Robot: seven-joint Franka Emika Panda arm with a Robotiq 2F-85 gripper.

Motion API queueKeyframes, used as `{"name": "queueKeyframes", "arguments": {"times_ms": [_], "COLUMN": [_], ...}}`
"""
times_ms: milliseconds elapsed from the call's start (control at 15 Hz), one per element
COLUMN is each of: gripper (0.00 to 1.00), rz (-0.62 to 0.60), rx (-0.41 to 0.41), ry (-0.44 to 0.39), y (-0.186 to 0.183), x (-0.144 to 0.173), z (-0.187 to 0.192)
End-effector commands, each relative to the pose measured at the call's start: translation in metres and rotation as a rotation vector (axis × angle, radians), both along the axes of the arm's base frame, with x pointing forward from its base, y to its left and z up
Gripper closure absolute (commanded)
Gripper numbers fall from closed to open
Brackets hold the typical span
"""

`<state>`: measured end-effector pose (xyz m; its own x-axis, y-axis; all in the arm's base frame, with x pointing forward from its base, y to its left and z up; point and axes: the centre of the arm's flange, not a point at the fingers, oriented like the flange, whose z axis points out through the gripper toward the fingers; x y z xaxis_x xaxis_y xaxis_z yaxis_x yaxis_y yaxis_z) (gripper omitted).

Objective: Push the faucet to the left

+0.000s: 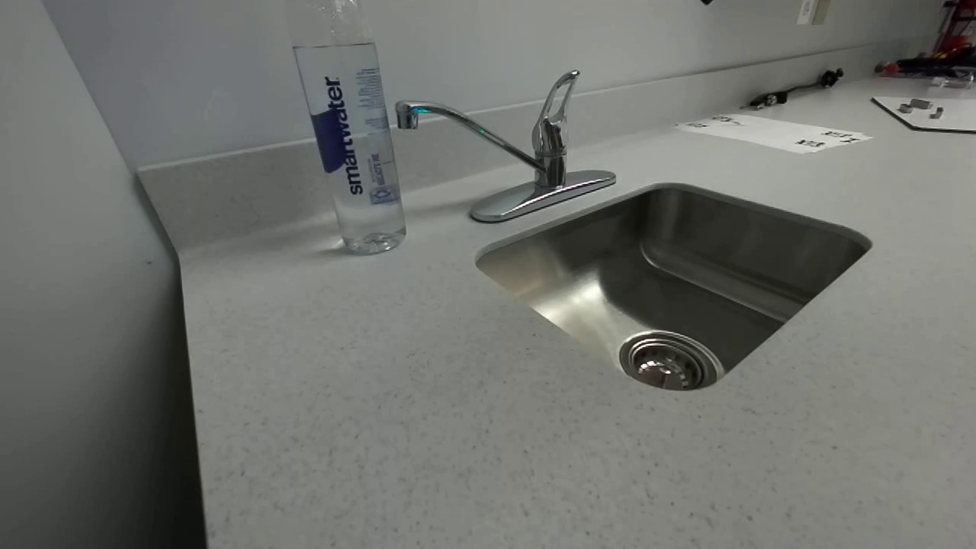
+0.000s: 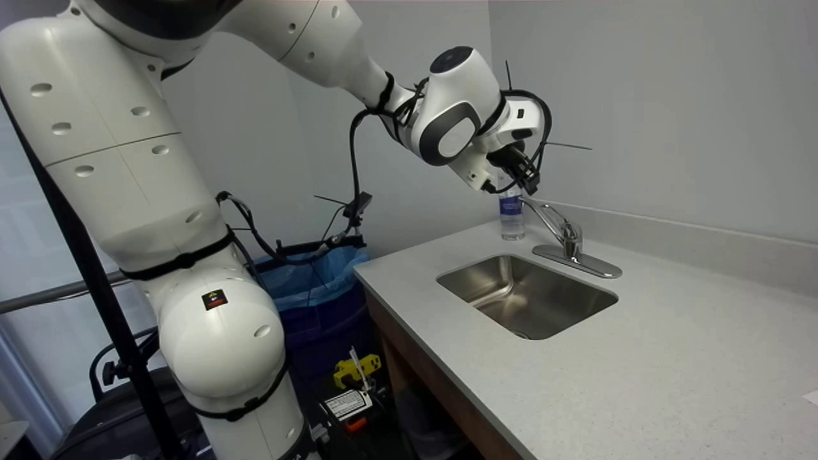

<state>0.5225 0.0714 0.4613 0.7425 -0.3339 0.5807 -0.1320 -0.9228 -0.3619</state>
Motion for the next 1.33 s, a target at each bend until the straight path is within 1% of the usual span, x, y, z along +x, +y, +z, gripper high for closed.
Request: {"name": "queueKeyframes", "arguments": {"times_ms": [0,267,333,933,1000,1267], "gripper": [0.35,0.05,0.01,0.0,0.0,0.0], "rz": [0.013,0.017,0.019,0.035,0.019,0.019], "rx": [0.001,0.003,0.004,0.004,0.0,-0.002], "ry": [-0.023,-0.025,-0.026,-0.021,-0.017,-0.009], "y": [-0.003,-0.003,-0.003,0.003,0.007,0.007], "x": [-0.014,-0.015,-0.015,-0.021,-0.005,-0.005], "z": [0.005,0.009,0.01,0.012,0.009,0.005]}}
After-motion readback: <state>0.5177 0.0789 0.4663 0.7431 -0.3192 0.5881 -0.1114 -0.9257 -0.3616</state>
